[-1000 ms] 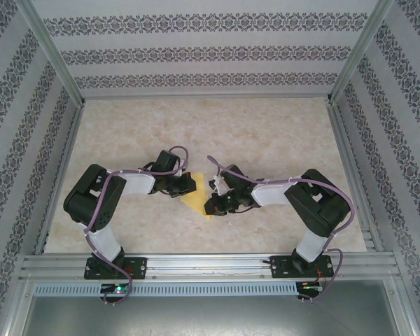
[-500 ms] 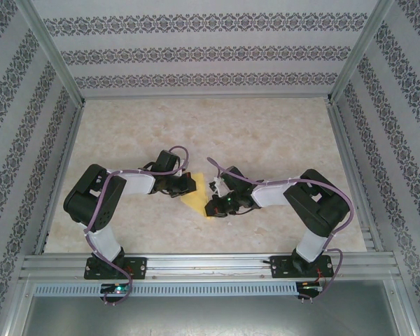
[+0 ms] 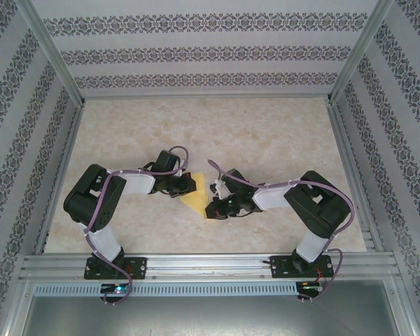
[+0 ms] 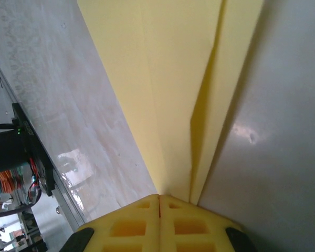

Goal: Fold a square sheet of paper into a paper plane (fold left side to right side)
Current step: Fourth fold the wing at the center of the table.

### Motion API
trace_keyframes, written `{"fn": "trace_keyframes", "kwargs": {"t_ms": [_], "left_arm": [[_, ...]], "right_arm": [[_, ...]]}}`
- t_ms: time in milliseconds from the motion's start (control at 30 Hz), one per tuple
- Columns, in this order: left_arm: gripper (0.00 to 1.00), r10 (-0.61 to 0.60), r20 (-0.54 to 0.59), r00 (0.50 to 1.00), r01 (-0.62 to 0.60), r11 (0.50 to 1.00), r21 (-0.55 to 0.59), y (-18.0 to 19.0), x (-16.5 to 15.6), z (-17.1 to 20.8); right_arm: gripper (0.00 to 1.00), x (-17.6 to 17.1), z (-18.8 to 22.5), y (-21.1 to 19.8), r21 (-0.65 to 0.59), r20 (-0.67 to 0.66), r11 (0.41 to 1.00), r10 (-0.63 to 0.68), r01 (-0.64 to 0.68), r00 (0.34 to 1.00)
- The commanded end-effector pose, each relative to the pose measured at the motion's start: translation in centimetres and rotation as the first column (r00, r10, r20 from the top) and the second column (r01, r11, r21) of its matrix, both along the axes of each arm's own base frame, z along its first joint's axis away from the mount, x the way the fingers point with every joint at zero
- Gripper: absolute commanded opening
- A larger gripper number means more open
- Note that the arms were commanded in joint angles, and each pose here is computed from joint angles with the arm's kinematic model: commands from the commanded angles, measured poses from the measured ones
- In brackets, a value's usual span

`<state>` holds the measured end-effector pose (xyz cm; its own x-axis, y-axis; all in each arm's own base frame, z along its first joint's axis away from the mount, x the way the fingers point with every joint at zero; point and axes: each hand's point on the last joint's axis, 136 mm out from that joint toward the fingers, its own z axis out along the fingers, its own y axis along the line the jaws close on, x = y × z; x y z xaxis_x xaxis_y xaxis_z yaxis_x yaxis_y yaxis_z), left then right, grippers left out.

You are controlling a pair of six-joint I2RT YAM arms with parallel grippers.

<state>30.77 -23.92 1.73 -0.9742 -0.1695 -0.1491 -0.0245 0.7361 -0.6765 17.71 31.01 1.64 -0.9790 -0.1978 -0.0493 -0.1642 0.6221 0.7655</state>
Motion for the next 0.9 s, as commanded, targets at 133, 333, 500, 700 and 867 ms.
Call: {"fn": "trace_keyframes", "kwargs": {"t_ms": [133, 333, 500, 700, 867], "left_arm": [[0.00, 0.014, -0.069, 0.998, -0.005, 0.991, 0.133, 2.0, -1.9, -2.5], [0.00, 0.012, -0.062, 0.998, -0.004, 0.992, 0.129, 1.9, -1.8, -2.3], [0.00, 0.016, -0.062, 0.998, -0.008, 0.993, 0.120, 1.8, -1.8, -2.3], [0.00, 0.017, -0.061, 0.998, -0.009, 0.993, 0.119, 1.8, -1.8, -2.3], [0.00, 0.016, -0.062, 0.998, -0.009, 0.993, 0.121, 1.8, -1.8, -2.3]], "right_arm": [[0.00, -2.7, 0.7, -1.4, -0.034, -0.057, 0.999, 0.014, -0.016, 0.998], [0.00, -1.3, 4.5, -1.3, 0.068, 0.004, 0.998, -0.001, 0.000, 1.000], [0.00, 0.9, 5.6, -0.1, 0.101, 0.053, 0.995, -0.009, 0.004, 0.999], [0.00, 3.9, 4.7, 1.4, 0.070, 0.100, 0.997, -0.041, 0.035, 0.994], [0.00, 4.8, 3.2, 1.5, 0.030, 0.097, 0.998, -0.056, 0.053, 0.994]]}}
